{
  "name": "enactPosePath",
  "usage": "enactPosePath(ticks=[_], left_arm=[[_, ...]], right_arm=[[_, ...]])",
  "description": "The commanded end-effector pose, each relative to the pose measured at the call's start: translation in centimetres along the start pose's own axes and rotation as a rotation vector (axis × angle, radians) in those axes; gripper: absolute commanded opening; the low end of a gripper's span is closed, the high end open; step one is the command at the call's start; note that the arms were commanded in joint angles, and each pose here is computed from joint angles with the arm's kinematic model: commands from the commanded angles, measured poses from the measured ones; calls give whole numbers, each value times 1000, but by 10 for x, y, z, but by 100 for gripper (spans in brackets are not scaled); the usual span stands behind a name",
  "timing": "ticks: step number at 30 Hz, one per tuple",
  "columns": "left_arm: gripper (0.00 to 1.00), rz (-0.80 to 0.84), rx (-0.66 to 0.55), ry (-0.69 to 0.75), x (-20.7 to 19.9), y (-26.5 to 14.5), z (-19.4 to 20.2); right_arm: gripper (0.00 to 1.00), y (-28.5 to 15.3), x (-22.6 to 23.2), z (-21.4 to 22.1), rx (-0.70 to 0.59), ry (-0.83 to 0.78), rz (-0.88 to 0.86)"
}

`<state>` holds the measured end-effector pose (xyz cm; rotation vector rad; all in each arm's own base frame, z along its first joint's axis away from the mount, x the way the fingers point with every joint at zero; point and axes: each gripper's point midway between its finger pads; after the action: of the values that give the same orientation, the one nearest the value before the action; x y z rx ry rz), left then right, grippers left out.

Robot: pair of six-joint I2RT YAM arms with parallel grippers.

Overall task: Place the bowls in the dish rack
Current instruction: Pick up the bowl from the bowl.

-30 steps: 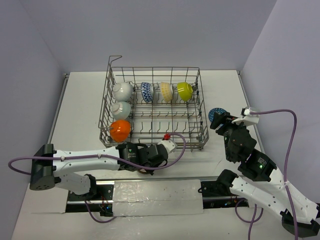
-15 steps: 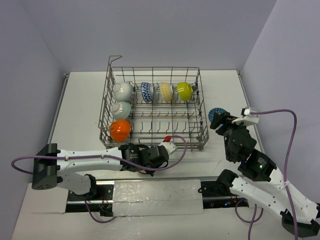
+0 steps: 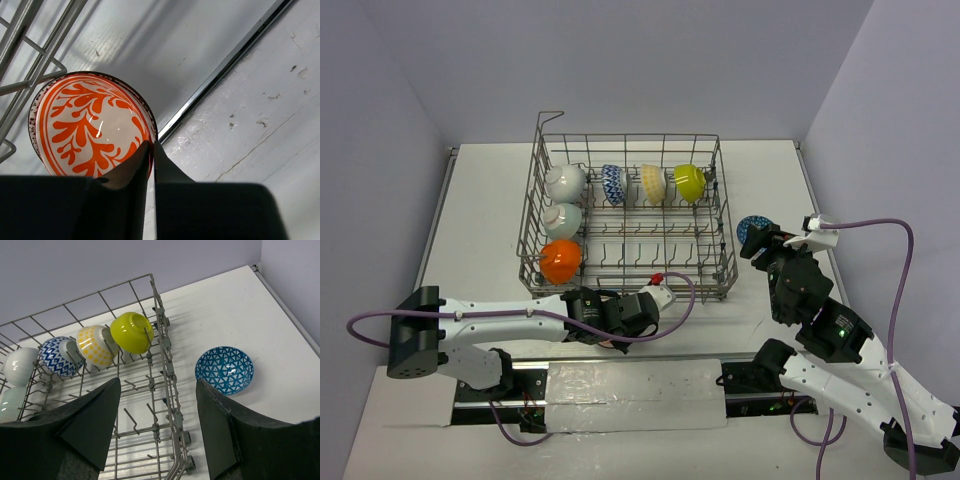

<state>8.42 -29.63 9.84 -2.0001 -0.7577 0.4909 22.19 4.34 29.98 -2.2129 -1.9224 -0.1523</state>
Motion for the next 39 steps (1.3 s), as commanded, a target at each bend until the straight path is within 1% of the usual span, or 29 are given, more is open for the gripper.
enactPosePath(ticks=[1,4,5,12,19,24,39], left_arm=[[17,13,-63,-11,-5,-2,-14],[20,6,-62,-13,-4,-2,-13],[24,3,-62,-13,-3,-1,-13],[23,-10,-54,-10,-1,1,-11],[26,-30,-18,-1,1,8,-2],[29,-1,-5,0,-3,11,3],[28,-14,40,18,-3,22,16]], right_arm=[[69,1,-4,-4,-16,20,25],[69,1,-4,-4,-16,19,27],[69,1,-4,-4,-16,20,25],[69,1,-3,-5,-16,20,24],[69,1,-3,-5,-17,18,25],[69,1,-3,-4,-15,18,27],[69,2,-3,-2,-11,11,29]])
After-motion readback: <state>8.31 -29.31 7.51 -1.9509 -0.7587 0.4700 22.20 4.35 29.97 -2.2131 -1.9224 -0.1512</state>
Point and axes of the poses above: each gripper's point midway between its finger pads, its own y axis out along the fingers, its own x axis along the line the jaws close on, z = x × y, and after that the axes turned 4 degrees about -y, right-handed
